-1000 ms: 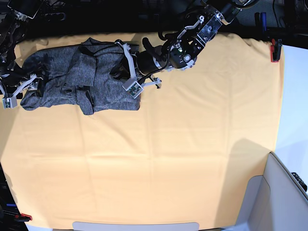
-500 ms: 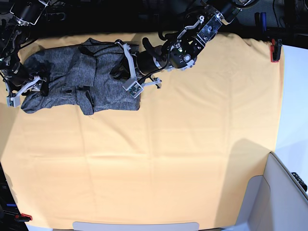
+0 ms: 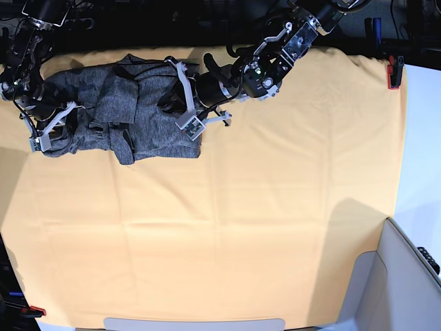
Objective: Fold the T-shirt properly
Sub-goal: 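Fold the held end over toward the left gripper with the right gripper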
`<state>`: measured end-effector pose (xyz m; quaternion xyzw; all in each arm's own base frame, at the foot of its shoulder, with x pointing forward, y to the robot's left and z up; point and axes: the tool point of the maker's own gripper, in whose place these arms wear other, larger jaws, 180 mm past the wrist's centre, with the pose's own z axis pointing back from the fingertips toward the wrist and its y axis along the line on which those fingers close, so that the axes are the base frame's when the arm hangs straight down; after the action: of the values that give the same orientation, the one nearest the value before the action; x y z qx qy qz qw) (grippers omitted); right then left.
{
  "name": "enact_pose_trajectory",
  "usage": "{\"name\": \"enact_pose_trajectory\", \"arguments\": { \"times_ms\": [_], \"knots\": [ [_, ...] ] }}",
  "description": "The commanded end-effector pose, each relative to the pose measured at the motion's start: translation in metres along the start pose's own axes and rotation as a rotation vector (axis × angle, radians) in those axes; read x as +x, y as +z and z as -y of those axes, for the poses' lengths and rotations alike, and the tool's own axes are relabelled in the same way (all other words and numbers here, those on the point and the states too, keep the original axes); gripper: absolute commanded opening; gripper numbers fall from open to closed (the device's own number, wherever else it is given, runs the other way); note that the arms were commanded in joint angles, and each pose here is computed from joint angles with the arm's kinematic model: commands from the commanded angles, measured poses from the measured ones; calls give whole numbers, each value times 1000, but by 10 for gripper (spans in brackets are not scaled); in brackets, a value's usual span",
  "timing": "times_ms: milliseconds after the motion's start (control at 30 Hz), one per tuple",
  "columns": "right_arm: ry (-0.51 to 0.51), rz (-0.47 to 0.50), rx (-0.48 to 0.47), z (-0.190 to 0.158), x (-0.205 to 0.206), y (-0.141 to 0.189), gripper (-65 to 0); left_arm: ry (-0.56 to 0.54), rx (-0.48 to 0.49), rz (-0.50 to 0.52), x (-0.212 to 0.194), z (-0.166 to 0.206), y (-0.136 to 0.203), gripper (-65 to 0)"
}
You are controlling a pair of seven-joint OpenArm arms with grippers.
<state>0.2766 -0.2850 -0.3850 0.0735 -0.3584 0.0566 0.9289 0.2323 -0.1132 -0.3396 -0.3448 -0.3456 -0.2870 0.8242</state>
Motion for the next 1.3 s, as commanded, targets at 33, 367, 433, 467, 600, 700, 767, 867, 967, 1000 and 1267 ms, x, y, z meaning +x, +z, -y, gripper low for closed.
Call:
{"name": "enact_pose_trajectory", "arguments": {
  "times_ms": [33,367,433,467,600,700,767,867,967,1000,1267],
  "knots": [
    [40,4,-16,4,6,9,-625,-13,-11,48,15,3,2,-576],
    [256,99,-58,-33,54,53,-650,-13,-10,46,14,2,2,-576],
    [280,126,-62,-48,66,60,-650,-13,-10,46,14,2,2,-576],
    [289,137,-63,-54,71,63,-650,-14,-9,43,14,2,2,-576],
    [261,145,-41,-74,78,59,-650,-18,-1,37,11,-2,4,-576],
    [256,156,24,-99,81,49,-650,-18,-1,37,11,-2,4,-576],
    [276,162,75,-119,85,42,-650,-18,-1,37,11,-2,4,-576],
    [291,168,168,-156,85,32,-650,-18,-1,37,11,-2,4,-576],
    [305,175,229,-183,86,27,-650,-18,-1,40,12,-2,4,-576],
    [312,172,232,-186,86,26,-650,-18,0,39,11,-2,4,-576],
    [405,108,198,-203,77,14,-650,-25,12,28,7,-8,7,-576]
  ]
}}
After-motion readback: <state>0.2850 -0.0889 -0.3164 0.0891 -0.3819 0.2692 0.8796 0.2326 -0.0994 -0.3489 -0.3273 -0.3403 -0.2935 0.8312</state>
